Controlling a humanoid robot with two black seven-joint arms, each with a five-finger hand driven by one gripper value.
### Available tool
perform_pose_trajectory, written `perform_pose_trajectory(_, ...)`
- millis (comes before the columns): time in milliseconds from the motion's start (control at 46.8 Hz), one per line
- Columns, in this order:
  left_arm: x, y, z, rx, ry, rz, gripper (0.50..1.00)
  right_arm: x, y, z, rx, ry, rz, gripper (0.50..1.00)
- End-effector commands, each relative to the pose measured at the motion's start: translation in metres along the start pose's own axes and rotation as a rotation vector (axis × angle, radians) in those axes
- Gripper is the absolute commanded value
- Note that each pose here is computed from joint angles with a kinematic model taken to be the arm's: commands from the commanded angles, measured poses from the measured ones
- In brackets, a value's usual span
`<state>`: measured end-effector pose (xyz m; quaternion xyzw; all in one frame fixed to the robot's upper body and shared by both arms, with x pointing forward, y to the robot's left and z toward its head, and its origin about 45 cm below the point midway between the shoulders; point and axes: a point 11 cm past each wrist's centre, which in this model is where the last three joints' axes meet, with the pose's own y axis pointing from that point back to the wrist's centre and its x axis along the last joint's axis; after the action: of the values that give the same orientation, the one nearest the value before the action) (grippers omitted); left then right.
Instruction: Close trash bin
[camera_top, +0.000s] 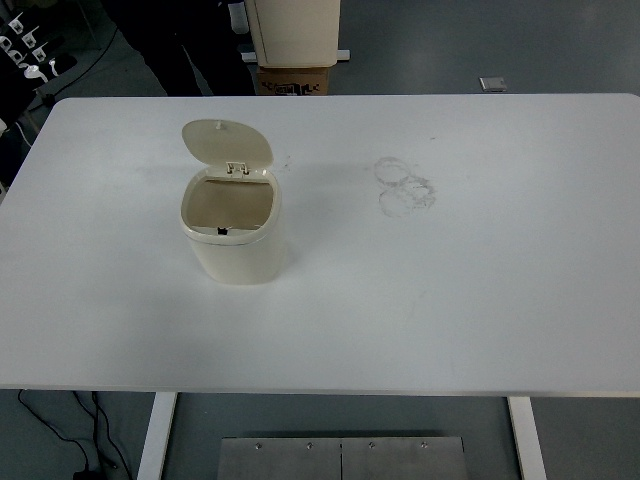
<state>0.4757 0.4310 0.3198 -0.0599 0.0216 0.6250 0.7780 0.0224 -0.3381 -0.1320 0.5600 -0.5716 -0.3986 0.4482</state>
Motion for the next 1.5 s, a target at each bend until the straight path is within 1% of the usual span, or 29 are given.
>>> perform_pose_trajectory(0,-0.008,-0.007,0.006,0.017,-0.043,-0.03,1.0,0.0,0.0,0.0,0.0,0.001,0.0,0.991)
perform_pose_trajectory(278,-0.05,-0.027,0.017,0.064,-0.129,-0.169,1.0,0.0,0.0,0.0,0.0,0.0,0.0,0.991)
perform_pose_trajectory(491,-0.091,-0.037,0.019,0.128,-0.215,-0.306,1.0,0.0,0.0,0.0,0.0,0.0,0.0,0.991)
perform_pose_trajectory(577,-0.097,-0.04,0.025,0.137,-0.248,-0.329,1.0,0.0,0.0,0.0,0.0,0.001,0.0,0.991)
perform_pose_trajectory(769,-0.099,-0.04,0.023,0.144,-0.251,-0.334,1.0,0.0,0.0,0.0,0.0,0.0,0.0,0.991)
perform_pose_trajectory(919,-0.098,-0.038,0.019,0.17,-0.276,-0.343,1.0,0.0,0.0,0.0,0.0,0.0,0.0,0.991)
perform_pose_trajectory(1026,-0.109,-0.043,0.029,0.185,-0.333,-0.387,1.0,0.0,0.0,0.0,0.0,0.0,0.0,0.991)
perform_pose_trajectory(1111,-0.125,-0.042,0.031,0.217,-0.354,-0.439,1.0,0.0,0.0,0.0,0.0,0.0,0.0,0.991)
perform_pose_trajectory(1218,-0.15,-0.036,0.031,0.311,-0.37,-0.528,1.0,0.0,0.0,0.0,0.0,0.0,0.0,0.991)
perform_pose_trajectory(1261,-0.155,-0.033,0.033,0.337,-0.379,-0.547,1.0,0.0,0.0,0.0,0.0,0.0,0.0,0.991)
perform_pose_trajectory(1474,-0.17,-0.026,0.046,0.384,-0.464,-0.607,1.0,0.0,0.0,0.0,0.0,0.0,0.0,0.991)
